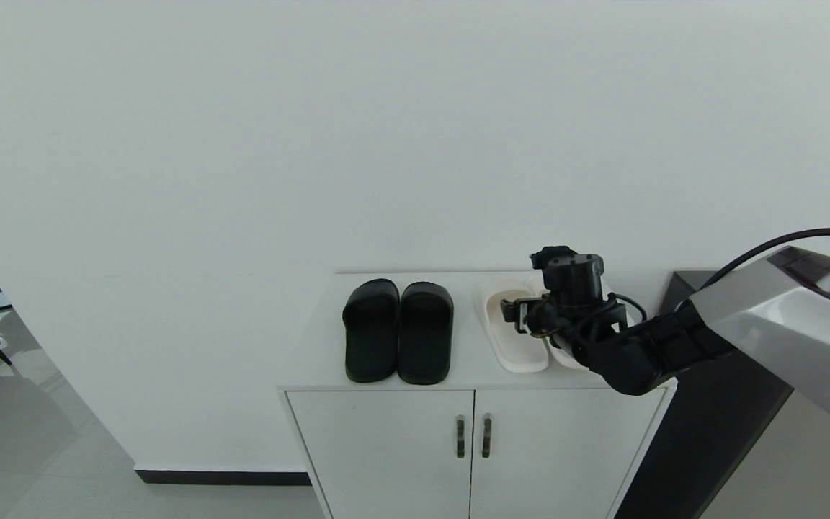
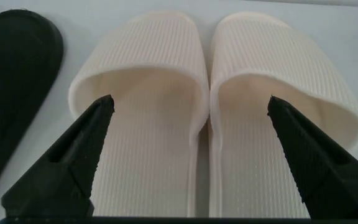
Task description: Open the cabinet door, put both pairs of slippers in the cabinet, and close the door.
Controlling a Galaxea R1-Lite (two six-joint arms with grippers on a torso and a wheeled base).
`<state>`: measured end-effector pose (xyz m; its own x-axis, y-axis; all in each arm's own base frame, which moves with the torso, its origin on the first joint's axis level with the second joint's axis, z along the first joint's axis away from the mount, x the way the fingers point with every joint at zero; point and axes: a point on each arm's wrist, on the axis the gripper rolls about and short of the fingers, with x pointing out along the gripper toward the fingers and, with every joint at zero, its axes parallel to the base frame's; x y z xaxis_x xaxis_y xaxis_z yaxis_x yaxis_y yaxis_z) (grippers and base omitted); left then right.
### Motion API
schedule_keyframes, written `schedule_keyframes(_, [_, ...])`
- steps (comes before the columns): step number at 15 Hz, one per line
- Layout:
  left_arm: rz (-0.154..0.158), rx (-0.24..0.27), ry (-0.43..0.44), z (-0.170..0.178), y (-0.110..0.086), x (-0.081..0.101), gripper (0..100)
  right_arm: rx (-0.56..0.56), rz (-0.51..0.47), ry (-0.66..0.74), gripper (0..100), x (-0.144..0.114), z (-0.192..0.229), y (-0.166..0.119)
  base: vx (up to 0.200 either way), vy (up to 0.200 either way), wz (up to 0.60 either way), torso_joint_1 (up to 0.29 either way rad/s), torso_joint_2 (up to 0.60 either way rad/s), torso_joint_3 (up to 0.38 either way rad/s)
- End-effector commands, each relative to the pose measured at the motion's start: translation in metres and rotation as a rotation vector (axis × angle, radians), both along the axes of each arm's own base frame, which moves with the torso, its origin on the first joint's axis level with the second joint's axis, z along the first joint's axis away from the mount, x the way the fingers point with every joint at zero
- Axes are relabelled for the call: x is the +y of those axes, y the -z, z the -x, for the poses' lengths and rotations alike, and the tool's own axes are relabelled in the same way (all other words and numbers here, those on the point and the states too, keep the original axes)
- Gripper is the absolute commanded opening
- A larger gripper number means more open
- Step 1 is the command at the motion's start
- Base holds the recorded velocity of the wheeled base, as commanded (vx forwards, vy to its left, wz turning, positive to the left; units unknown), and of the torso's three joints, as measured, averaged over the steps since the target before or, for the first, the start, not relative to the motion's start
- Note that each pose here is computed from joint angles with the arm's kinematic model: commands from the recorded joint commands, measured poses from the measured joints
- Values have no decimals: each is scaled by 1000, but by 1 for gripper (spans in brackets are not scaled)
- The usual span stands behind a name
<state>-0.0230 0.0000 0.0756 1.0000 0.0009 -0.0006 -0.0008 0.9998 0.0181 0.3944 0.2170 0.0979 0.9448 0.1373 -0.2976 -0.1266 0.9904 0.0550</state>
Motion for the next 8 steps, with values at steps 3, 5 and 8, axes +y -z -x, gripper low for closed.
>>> schedule_keyframes(3, [0,2,-2,0,0,0,0,-12,-7,26,100,-1,-22,11,0,0,0,0,0,0])
schedule_keyframes(5, [0,2,-1,0,0,0,0,-16,-9,39,100,-3,-32,12,0,0,0,0,0,0])
schedule_keyframes(8, [0,1,-1,0,0,0,0,-16,-9,46,100,-2,-40,18,0,0,0,0,0,0])
